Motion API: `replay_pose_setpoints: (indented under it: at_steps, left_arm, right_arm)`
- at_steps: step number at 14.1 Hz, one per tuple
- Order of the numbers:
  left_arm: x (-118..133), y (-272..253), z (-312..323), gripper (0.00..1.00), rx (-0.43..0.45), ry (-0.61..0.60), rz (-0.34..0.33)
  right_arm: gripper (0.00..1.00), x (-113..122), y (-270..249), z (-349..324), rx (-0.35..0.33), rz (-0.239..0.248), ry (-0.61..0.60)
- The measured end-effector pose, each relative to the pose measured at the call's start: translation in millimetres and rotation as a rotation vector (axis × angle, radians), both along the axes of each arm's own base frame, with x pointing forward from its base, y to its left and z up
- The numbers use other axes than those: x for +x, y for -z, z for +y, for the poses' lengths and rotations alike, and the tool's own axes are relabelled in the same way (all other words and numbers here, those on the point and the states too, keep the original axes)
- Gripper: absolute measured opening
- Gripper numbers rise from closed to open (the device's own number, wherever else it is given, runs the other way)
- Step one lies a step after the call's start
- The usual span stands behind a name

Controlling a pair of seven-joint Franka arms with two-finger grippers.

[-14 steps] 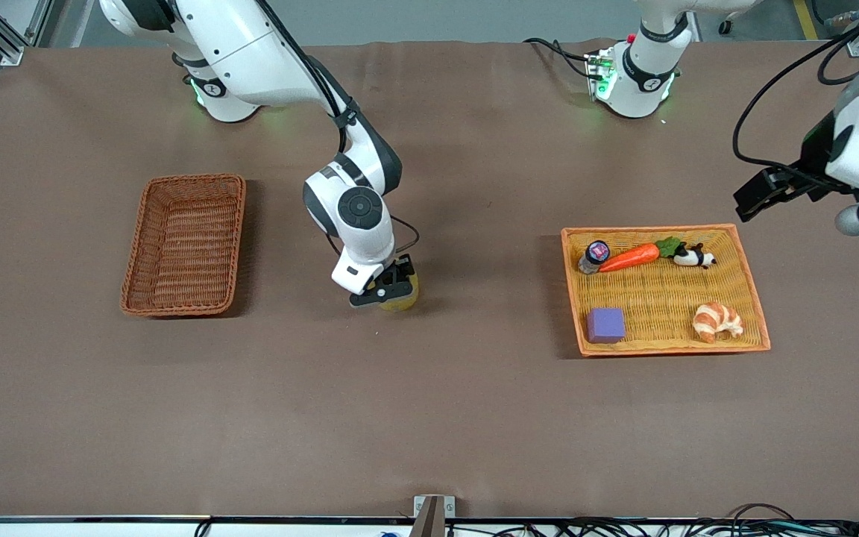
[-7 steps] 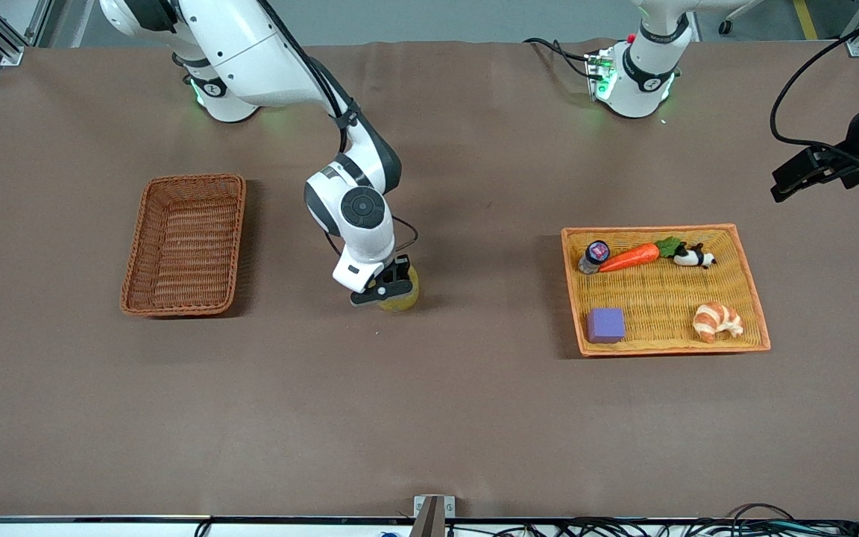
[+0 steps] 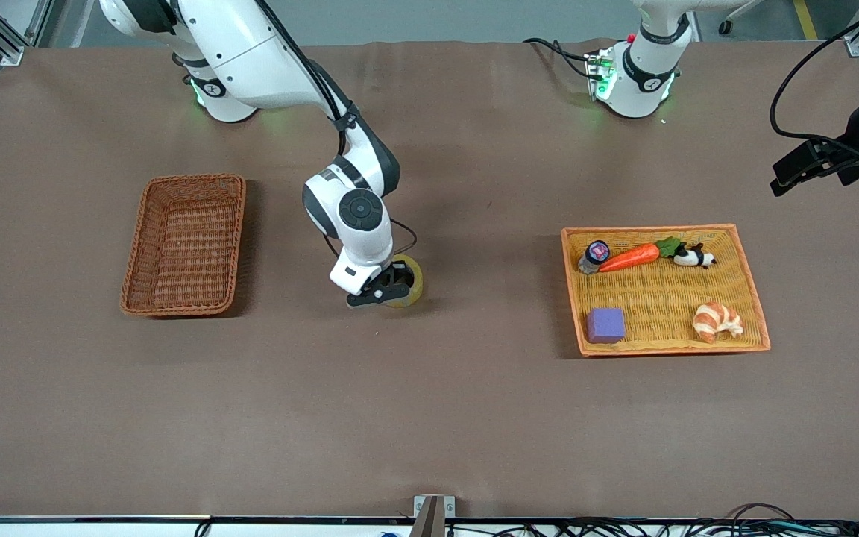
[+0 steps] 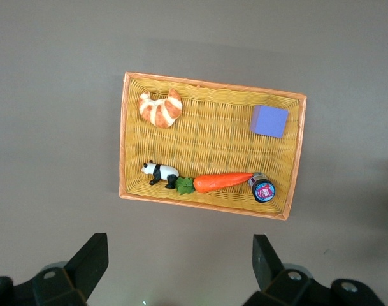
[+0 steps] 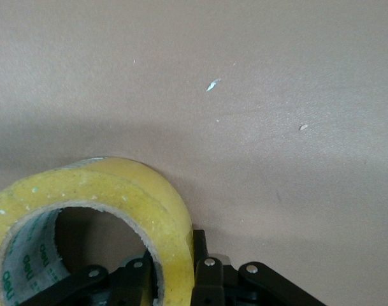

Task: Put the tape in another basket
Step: 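Carry the tape roll with the right gripper to the empty wicker basket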

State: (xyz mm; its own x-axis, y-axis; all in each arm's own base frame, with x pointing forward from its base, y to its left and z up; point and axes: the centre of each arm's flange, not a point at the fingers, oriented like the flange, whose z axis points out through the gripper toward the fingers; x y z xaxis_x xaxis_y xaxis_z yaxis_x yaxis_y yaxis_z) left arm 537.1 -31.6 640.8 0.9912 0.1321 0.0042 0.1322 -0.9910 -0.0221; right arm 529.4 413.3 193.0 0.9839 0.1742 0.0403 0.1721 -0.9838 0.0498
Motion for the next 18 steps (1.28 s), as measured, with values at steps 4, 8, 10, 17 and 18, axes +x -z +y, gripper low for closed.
replay_pose_setpoints:
  at_steps: [4,8,10,17,18]
  left_arm:
    - [0,1,1,1.00,-0.001,0.001,0.001]
    - [1,2,1,1.00,-0.001,-0.001,0.000]
    - [3,1,4,1.00,-0.002,-0.005,-0.015]
    - [6,5,14,1.00,-0.002,-0.024,-0.023]
    - [6,6,14,1.00,-0.002,-0.024,-0.023]
  right_arm:
    - [0.22,38,-81,-17,-0.027,0.057,0.136]
    - [0.22,79,-231,-154,-0.036,0.096,0.130]
    - [0.22,90,-254,-252,-0.066,0.114,0.045]
    - [0.22,48,-169,-465,-0.077,0.244,-0.077]
    - [0.22,32,-151,-471,-0.065,0.233,-0.077]
